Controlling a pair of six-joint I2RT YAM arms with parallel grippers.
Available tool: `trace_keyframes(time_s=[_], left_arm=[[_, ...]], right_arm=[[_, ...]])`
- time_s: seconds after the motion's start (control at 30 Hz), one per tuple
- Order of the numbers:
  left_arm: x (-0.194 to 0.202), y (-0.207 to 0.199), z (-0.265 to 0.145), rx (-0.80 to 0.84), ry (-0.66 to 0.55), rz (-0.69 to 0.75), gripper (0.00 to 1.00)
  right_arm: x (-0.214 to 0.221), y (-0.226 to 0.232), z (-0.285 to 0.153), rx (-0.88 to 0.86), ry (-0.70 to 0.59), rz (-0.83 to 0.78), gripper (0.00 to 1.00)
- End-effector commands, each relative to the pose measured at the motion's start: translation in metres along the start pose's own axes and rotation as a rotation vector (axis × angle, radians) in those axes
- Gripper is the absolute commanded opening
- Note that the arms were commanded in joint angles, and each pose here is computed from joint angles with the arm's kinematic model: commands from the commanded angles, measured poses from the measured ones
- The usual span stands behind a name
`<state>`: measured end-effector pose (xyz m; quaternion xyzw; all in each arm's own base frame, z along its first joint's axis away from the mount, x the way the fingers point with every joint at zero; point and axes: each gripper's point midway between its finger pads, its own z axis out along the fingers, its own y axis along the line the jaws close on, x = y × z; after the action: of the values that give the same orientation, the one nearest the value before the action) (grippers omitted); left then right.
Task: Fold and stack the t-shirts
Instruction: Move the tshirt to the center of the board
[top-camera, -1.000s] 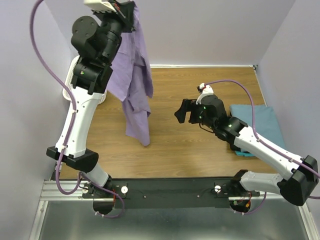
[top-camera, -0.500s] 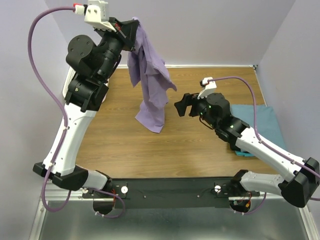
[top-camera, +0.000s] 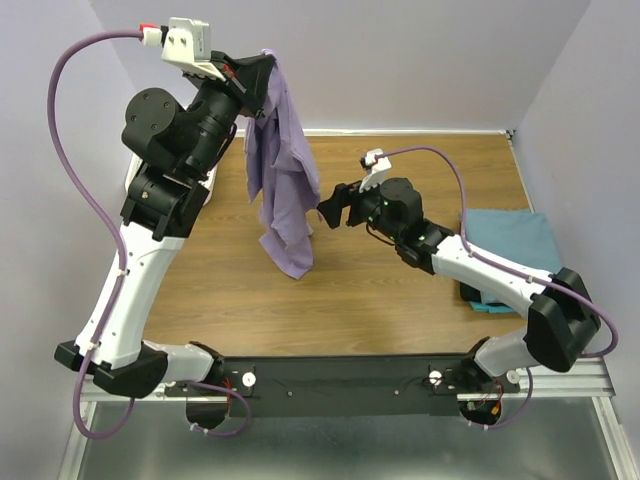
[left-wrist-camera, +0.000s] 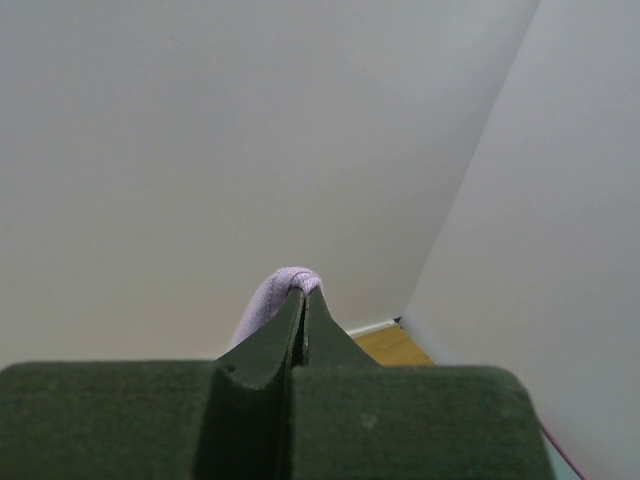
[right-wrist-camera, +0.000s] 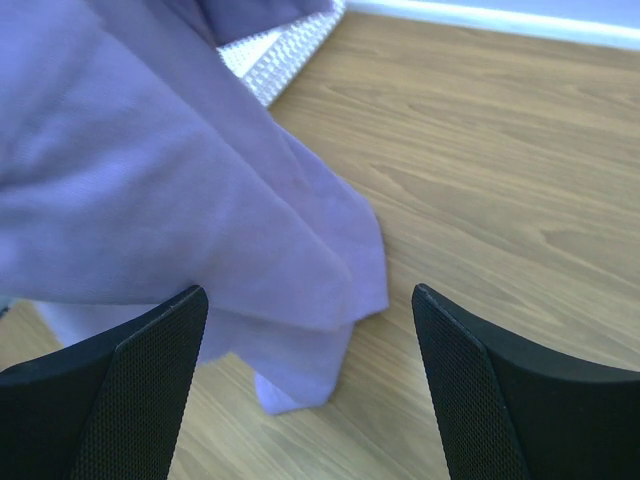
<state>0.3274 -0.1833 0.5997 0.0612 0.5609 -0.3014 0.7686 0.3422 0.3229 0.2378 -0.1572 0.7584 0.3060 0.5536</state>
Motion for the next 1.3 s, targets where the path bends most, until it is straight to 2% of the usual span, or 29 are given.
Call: trace_keyframes(time_s=[0.0, 0.17, 0.37, 0.73, 0.87, 0.93, 0.97, 1.07, 1.1, 1.13, 1.27], left_arm=[[-0.025, -0.01, -0.013, 0.037, -0.064, 0.012, 0.0], [-0.027, -0.012, -0.016, 0.044, -0.07, 0.01, 0.0], [-0.031, -0.015, -0.017, 0.058, -0.078, 0.005, 0.0], [-0.028, -0.013, -0.017, 0.049, -0.071, 0.0, 0.0], [-0.026, -0.009, -0.022, 0.027, -0.073, 0.003, 0.0], [-0.025, 0.002, -0.024, -0.026, -0.083, 0.006, 0.0], [-0.026, 0.007, -0.025, -0.053, -0.092, 0.005, 0.0], [-0.023, 0.023, -0.027, -0.124, -0.098, 0.016, 0.0], [-0.026, 0.035, -0.029, -0.174, -0.111, 0.022, 0.0], [-0.025, 0.042, -0.031, -0.198, -0.115, 0.024, 0.0], [-0.042, 0.073, -0.037, -0.288, -0.194, 0.049, 0.0]], right_arm=[[-0.034, 0.033, -0.006, -0.114, -0.112, 0.008, 0.89], [-0.033, 0.042, -0.019, -0.145, -0.131, 0.003, 0.89], [-0.026, 0.042, -0.013, -0.138, -0.115, -0.015, 0.87], [-0.02, 0.039, 0.017, -0.113, -0.113, -0.066, 0.74], [-0.025, 0.033, 0.024, -0.075, -0.137, -0.071, 0.61], [-0.034, 0.034, 0.025, -0.072, -0.16, -0.072, 0.51], [-0.043, 0.037, 0.024, -0.071, -0.176, -0.072, 0.4], [-0.055, 0.041, 0.02, -0.076, -0.193, -0.069, 0.18], [-0.061, 0.044, 0.018, -0.082, -0.192, -0.069, 0.05], [-0.064, 0.048, 0.017, -0.088, -0.191, -0.069, 0.0], [-0.073, 0.075, 0.01, -0.155, -0.166, -0.081, 0.0]])
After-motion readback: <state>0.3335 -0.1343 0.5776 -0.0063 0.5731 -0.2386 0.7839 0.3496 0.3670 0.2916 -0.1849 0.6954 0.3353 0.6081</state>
